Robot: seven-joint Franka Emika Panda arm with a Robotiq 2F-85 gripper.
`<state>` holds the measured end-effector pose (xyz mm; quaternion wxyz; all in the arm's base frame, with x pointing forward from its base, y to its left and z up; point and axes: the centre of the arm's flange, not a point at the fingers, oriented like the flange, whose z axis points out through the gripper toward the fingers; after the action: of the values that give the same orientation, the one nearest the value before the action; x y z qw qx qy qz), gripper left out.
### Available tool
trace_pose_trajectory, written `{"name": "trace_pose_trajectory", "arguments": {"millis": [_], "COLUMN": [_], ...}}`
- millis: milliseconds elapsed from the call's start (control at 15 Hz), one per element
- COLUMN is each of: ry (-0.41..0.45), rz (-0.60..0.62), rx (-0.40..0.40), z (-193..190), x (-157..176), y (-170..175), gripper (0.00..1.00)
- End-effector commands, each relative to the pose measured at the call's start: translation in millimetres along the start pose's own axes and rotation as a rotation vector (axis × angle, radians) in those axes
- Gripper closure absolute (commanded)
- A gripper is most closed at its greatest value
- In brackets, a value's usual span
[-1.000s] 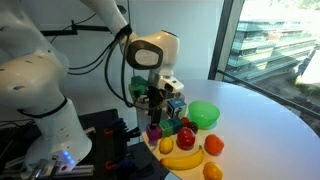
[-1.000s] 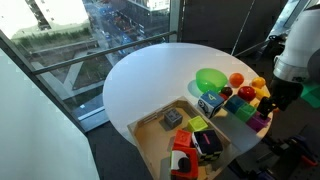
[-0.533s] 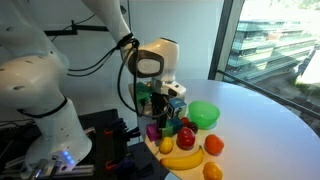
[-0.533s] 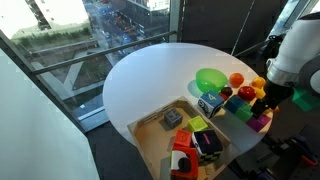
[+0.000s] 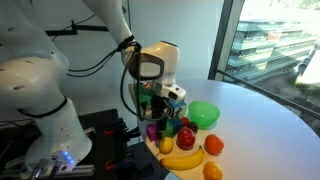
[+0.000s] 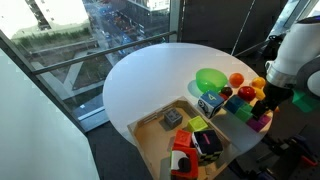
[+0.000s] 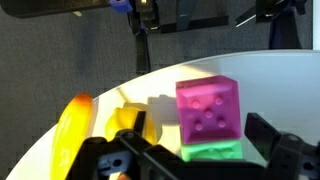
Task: Put the pink block on the tray
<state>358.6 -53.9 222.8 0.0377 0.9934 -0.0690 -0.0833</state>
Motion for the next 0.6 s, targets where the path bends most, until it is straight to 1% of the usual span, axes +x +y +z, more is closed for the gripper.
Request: {"name": "trace_pose_trajectory", "arguments": {"millis": [0,533], "ry": [0.000,0.026], "rz": [-0.001,0.005], "rx": [0.000,0.030], "z": [0.0,-0.8], "x": [0.0,-0.2], "y": [-0.1,-7.9], "gripper": [0.00,0.00]}}
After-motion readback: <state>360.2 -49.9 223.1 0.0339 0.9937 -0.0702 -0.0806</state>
